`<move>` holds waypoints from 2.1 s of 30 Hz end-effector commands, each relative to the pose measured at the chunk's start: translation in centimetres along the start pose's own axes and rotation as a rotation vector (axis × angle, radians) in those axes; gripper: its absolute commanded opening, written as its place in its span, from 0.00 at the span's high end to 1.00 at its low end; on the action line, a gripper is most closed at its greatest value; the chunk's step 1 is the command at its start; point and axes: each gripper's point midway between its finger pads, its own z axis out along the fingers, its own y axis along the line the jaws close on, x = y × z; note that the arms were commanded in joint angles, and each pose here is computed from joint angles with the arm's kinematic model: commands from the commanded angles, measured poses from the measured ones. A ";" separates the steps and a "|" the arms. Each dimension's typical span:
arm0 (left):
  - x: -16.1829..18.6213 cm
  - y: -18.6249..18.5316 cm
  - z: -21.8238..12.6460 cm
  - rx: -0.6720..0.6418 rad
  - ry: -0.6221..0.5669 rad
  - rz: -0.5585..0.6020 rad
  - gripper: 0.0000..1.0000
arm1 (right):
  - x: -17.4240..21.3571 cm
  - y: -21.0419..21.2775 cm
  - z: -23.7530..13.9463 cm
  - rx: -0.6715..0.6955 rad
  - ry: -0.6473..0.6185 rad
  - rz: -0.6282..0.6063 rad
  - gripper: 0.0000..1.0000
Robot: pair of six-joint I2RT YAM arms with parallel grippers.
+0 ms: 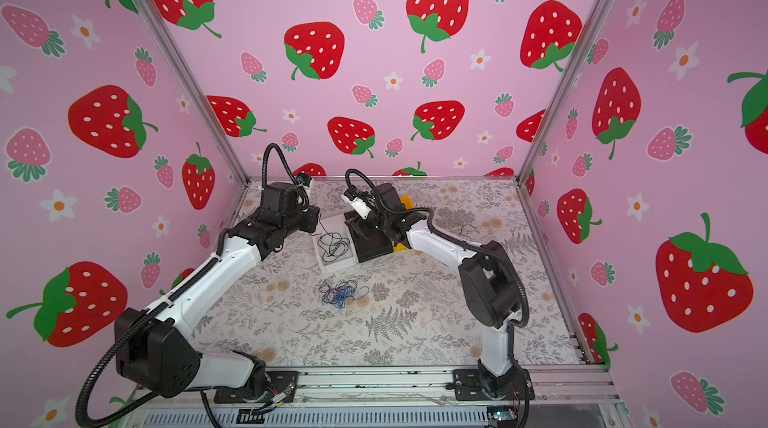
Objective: Untangle the cables
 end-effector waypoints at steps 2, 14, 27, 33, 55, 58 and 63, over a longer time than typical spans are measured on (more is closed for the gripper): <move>0.3 -0.5 1.7 0.022 -0.002 -0.035 1.00 | 3.9 -1.3 -1.6 0.066 0.142 0.000 0.43; 4.5 -1.7 7.9 0.036 0.145 -0.056 1.00 | 7.6 -6.5 -12.0 0.346 0.132 0.118 0.42; 6.5 -2.9 9.7 0.025 0.189 -0.112 0.77 | 20.3 -14.9 -22.0 0.695 0.269 0.483 0.31; 5.3 -2.6 8.0 0.019 0.139 -0.119 0.45 | 26.7 -17.9 -24.9 0.775 0.370 0.735 0.30; 0.9 -1.7 -1.1 0.018 -0.084 -0.120 0.29 | 33.9 -14.0 -24.7 0.745 0.355 1.330 0.24; 1.2 -1.7 -1.3 0.016 -0.082 -0.116 0.29 | 34.3 -13.9 -24.6 0.741 0.357 1.341 0.24; 1.7 -1.7 -1.3 0.017 -0.075 -0.113 0.29 | 35.0 -13.4 -24.1 0.726 0.384 1.346 0.31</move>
